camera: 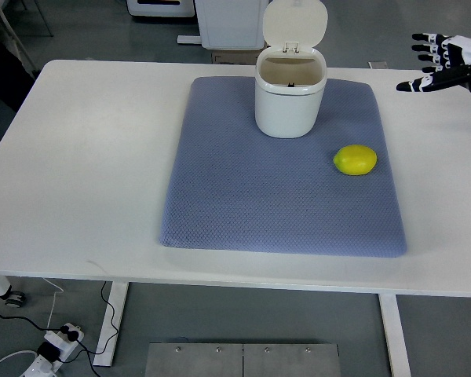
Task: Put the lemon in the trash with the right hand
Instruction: 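Raise the right hand and swing it over toward the yellow lemon, then lower the right hand down around the yellow lemon, then close the right hand fingers around the lemon, then lift the lemon and carry it over the white trash bin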
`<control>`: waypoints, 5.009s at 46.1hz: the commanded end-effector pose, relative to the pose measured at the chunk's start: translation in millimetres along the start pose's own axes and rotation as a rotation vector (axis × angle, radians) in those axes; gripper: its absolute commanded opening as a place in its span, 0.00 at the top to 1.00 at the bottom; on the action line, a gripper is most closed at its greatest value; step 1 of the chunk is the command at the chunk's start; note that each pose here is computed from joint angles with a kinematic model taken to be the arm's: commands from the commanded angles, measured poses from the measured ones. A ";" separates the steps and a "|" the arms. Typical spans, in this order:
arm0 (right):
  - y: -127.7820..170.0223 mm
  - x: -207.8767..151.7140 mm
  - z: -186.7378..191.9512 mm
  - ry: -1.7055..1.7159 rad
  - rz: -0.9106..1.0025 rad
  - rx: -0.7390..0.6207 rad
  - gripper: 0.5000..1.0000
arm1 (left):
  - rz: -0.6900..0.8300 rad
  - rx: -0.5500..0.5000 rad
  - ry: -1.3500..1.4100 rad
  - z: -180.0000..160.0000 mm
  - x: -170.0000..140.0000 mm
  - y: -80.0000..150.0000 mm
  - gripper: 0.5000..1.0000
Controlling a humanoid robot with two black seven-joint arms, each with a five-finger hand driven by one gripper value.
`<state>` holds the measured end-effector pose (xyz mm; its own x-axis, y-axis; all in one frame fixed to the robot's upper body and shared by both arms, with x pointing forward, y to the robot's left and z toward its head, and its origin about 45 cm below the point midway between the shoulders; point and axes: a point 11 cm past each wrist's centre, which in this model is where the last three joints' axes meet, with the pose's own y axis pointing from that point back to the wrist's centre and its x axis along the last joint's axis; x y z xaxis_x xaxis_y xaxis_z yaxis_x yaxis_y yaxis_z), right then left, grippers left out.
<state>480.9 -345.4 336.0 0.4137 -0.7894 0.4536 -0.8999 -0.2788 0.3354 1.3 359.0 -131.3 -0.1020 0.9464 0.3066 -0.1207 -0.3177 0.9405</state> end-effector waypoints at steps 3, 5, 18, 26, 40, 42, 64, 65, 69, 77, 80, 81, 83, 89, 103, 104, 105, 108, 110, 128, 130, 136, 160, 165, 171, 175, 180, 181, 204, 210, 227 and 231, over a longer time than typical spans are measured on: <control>2.4 0.0 -10.7 0.109 -0.027 -0.035 0.00 | 0.000 0.000 0.000 0.1 0.0 0.0 0.00; 3.5 -2.8 -16.1 0.142 -0.043 -0.039 0.00 | 0.000 0.000 0.000 0.1 0.0 0.0 0.00; 8.6 -10.7 -32.1 0.240 -0.132 -0.070 0.00 | 0.000 0.000 0.000 0.1 0.0 0.0 0.00; 9.8 -15.3 -26.5 0.271 -0.160 -0.103 0.00 | 0.000 0.000 0.000 0.1 0.0 0.0 0.00; -2.5 -38.9 -36.5 0.423 -0.223 -0.127 0.00 | 0.000 0.000 0.000 0.1 0.0 0.0 0.00; -5.1 -44.2 -36.5 0.444 -0.233 -0.132 0.00 | 0.000 0.000 0.000 0.1 0.0 0.0 0.00; -22.8 -82.0 -22.9 0.624 -0.275 -0.178 0.00 | 0.000 0.000 0.000 0.1 0.0 0.0 0.00; -22.9 -82.1 -20.7 0.628 -0.273 -0.182 0.00 | 0.000 0.000 0.000 0.1 0.0 0.0 0.00; -23.7 -84.7 -15.6 0.652 -0.277 -0.195 0.00 | 0.000 0.000 0.000 0.1 0.0 0.0 0.00; -25.2 -91.9 -8.8 0.671 -0.295 -0.211 0.00 | 0.000 0.000 0.000 0.1 0.0 0.0 0.00; -25.0 -93.5 -4.2 0.678 -0.302 -0.221 0.00 | 0.000 0.000 0.000 0.1 0.0 0.0 0.00; -25.2 -94.3 -3.8 0.681 -0.305 -0.222 0.00 | 0.000 0.000 0.000 0.1 0.0 0.0 0.00; -25.7 -95.5 -3.8 0.686 -0.305 -0.222 0.00 | 0.000 0.000 0.000 0.1 0.0 0.0 0.00; -26.6 -101.4 -1.0 0.696 -0.322 -0.221 0.00 | 0.000 0.000 0.000 0.1 0.0 0.0 0.00; -28.8 -112.8 11.6 0.694 -0.335 -0.218 0.13 | 0.000 0.000 0.000 0.1 0.0 0.0 0.00; -28.9 -113.9 12.7 0.694 -0.334 -0.217 0.14 | 0.000 0.000 0.000 0.1 0.0 0.0 0.00; -29.3 -115.0 13.8 0.694 -0.334 -0.213 0.15 | 0.000 0.000 0.000 0.1 0.0 0.0 0.00; -29.9 -117.8 16.2 0.695 -0.336 -0.212 0.17 | 0.000 0.000 0.000 0.1 0.0 0.0 0.00; -30.1 -118.8 16.5 0.696 -0.338 -0.210 0.18 | 0.000 0.000 0.000 0.1 0.0 0.0 0.00; -30.6 -119.2 20.4 0.701 -0.325 -0.208 0.40 | 0.000 0.000 0.000 0.1 0.0 0.0 0.00; -30.9 -118.5 19.4 0.703 -0.320 -0.205 0.40 | 0.000 0.000 0.000 0.1 0.0 0.0 0.00; -31.5 -120.0 19.0 0.704 -0.319 -0.201 0.41 | 0.000 0.000 0.000 0.1 0.0 0.0 0.00; -34.0 -132.4 22.4 0.707 -0.336 -0.195 0.47 | 0.000 0.000 0.000 0.1 0.0 0.0 0.00; -35.1 -135.6 22.3 0.711 -0.337 -0.190 0.49 | 0.000 0.000 0.000 0.1 0.0 0.0 0.00; -35.3 -135.1 22.0 0.712 -0.334 -0.190 0.60 | 0.000 0.000 0.000 0.1 0.0 0.0 0.00; -35.3 -135.1 22.0 0.712 -0.334 -0.190 0.75 | 0.000 0.000 0.000 0.1 0.0 0.0 0.00; -35.2 -135.5 22.2 0.712 -0.336 -0.190 1.00 | 0.000 0.000 0.000 0.1 0.0 0.0 0.00; -35.3 -135.1 22.0 0.712 -0.334 -0.190 1.00 | 0.000 0.000 0.000 0.1 0.0 0.0 0.00; -33.3 -120.1 12.0 0.711 -0.308 -0.179 1.00 | 0.000 0.000 0.000 0.1 0.0 0.0 0.00; -29.6 -99.3 -0.3 0.710 -0.267 -0.174 1.00 | 0.000 0.000 0.000 0.1 0.0 0.0 0.00; -19.6 -56.1 -41.0 0.712 -0.173 -0.140 1.00 | 0.000 0.000 0.000 0.1 0.0 0.0 0.00; -16.6 -48.4 -51.3 0.706 -0.161 -0.131 1.00 | 0.000 0.000 0.000 0.1 0.0 0.0 0.00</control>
<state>482.1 -273.5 343.0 0.5733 -0.1846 0.7983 -0.8120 -0.2582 0.5234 1.3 359.0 -131.3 -0.1018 0.9464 0.3065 -0.1208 -0.3176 0.9405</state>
